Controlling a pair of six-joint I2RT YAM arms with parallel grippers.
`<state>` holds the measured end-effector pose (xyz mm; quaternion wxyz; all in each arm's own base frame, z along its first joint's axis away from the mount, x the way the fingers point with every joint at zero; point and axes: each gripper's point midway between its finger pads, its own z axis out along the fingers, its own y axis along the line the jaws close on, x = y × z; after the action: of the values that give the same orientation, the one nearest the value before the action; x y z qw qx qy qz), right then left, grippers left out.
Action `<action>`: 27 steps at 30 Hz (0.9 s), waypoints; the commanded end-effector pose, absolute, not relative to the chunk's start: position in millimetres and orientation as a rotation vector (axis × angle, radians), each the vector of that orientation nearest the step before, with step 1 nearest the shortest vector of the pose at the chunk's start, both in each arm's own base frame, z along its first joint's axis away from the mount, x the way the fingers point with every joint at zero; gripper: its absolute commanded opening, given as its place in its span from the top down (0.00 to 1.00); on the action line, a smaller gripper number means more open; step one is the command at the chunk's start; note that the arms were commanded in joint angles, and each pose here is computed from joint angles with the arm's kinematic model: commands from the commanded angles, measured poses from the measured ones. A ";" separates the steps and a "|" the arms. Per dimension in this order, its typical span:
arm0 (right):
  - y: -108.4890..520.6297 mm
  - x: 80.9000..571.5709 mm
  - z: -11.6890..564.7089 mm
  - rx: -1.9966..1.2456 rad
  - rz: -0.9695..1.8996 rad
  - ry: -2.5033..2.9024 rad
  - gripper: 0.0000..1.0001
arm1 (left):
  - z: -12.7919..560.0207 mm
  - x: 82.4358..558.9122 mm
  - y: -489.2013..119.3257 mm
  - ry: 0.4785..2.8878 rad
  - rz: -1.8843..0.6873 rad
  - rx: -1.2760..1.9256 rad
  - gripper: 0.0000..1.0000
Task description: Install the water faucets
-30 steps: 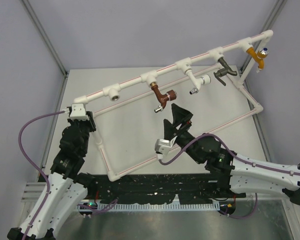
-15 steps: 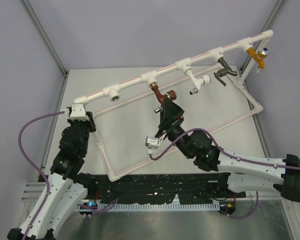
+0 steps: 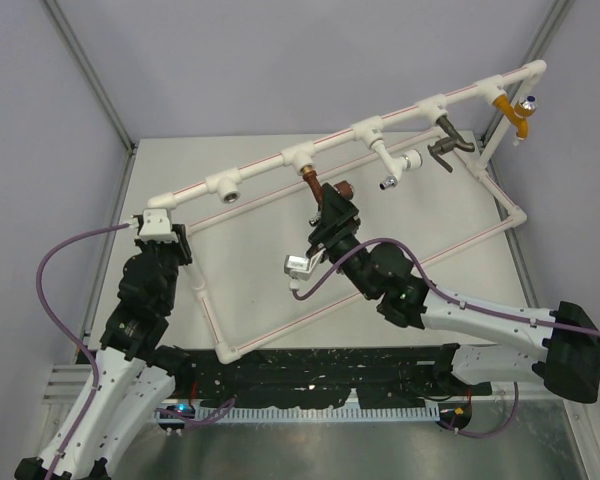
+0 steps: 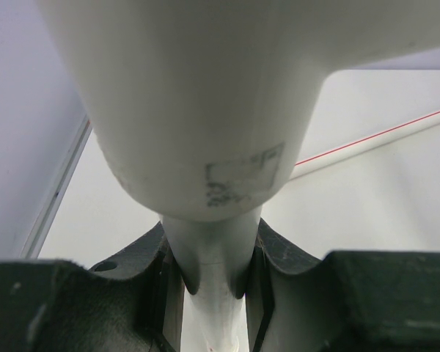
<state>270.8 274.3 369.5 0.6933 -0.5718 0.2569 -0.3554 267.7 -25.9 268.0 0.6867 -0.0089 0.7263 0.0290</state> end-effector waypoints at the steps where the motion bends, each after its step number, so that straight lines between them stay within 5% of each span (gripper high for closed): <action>1: 279.9 271.0 403.1 -1.208 -0.793 0.522 0.44 | 270.4 266.3 -34.3 1.615 0.067 0.079 1.00; 9: 285.3 274.8 407.4 -1.095 -0.586 0.650 0.94 | 269.3 266.5 -35.9 1.618 0.060 0.085 1.00; 27: 300.1 281.2 375.3 -0.415 0.317 1.163 0.95 | 268.5 266.5 -37.9 1.620 0.053 0.089 1.00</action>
<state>277.9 290.6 386.0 0.8141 -0.3262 0.4804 0.0024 267.1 -26.3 267.5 0.6868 -0.0089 0.7263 0.0270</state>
